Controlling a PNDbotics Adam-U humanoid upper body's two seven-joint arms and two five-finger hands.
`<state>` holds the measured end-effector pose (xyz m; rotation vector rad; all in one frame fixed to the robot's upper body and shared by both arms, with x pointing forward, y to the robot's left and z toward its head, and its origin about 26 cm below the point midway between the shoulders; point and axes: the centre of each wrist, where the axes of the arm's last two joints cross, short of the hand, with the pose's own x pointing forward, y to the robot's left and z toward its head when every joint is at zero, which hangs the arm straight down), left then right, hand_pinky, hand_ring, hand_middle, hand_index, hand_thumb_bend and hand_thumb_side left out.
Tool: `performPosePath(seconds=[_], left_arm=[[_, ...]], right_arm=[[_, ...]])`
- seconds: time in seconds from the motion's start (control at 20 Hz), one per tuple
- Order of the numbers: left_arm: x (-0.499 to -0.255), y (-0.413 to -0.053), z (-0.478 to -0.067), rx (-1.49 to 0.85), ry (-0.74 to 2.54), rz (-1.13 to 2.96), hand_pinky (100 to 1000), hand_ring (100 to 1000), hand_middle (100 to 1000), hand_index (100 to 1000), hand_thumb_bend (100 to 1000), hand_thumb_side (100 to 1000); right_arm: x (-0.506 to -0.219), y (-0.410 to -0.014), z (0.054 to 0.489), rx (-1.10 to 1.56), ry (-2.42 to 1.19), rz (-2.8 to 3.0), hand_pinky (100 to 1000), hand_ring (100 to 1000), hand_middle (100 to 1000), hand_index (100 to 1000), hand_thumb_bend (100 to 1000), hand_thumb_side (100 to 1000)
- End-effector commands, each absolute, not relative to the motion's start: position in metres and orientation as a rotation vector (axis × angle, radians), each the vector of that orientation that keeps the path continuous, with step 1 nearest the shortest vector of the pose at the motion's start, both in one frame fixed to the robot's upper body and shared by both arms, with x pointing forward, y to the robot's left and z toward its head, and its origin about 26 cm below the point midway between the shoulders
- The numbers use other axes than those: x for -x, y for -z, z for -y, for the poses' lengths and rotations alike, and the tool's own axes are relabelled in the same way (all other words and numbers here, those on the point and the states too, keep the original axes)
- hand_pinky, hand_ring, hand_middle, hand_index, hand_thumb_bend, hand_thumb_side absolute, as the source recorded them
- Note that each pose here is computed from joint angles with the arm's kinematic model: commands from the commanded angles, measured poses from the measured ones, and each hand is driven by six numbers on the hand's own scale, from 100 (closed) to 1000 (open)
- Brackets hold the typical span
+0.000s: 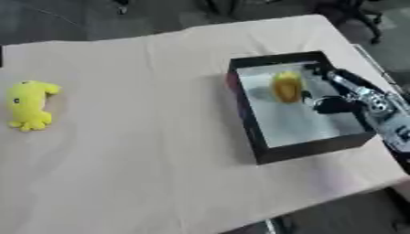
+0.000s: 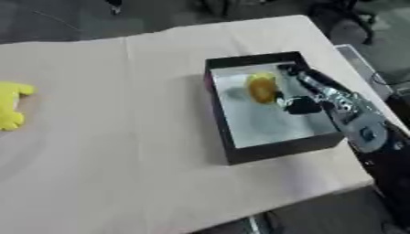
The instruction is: Pick up the objects with one hand, pass them to the other hand, and then place them into the box on the other side of the table.
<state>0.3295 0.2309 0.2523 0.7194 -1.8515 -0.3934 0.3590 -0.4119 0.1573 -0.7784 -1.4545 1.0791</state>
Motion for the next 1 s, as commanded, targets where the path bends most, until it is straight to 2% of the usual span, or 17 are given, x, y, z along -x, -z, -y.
performPosePath(seconds=[0.05, 0.4, 0.5, 0.6, 0.7, 0.85, 1.0], left_arm=[[-0.326, -0.263, -0.237, -0.748, 0.384, 1.876, 855, 688, 649, 908, 373, 359], [-0.326, -0.264, -0.241, -0.762, 0.378, 1.869, 859, 691, 651, 907, 378, 363], [-0.327, -0.267, -0.246, -0.782, 0.378, 1.859, 862, 697, 657, 909, 380, 357], [-0.328, -0.271, -0.252, -0.820, 0.390, 1.837, 866, 712, 670, 910, 393, 345], [-0.332, -0.277, -0.260, -0.857, 0.418, 1.800, 870, 716, 672, 909, 402, 334], [-0.337, -0.285, -0.272, -0.905, 0.470, 1.730, 870, 734, 692, 911, 465, 291], [-0.342, -0.290, -0.282, -0.916, 0.573, 1.624, 894, 774, 736, 923, 506, 283]], right_arm=[[-0.356, -0.176, 0.425, 0.891, -1.154, 1.424, 1000, 1000, 1000, 1000, 100, 238], [-0.353, -0.182, 0.426, 0.904, -1.063, 1.503, 1000, 1000, 1000, 1000, 100, 198], [-0.351, -0.191, 0.423, 0.829, -0.920, 1.648, 1000, 1000, 1000, 1000, 100, 213], [-0.350, -0.203, 0.420, 0.742, -0.787, 1.789, 1000, 1000, 1000, 1000, 100, 285], [-0.349, -0.210, 0.417, 0.683, -0.724, 1.866, 1000, 1000, 1000, 1000, 100, 302], [-0.350, -0.215, 0.414, 0.627, -0.705, 1.894, 1000, 1000, 1000, 1000, 100, 347], [-0.351, -0.217, 0.414, 0.665, -0.685, 1.870, 1000, 1000, 1000, 1000, 100, 317]])
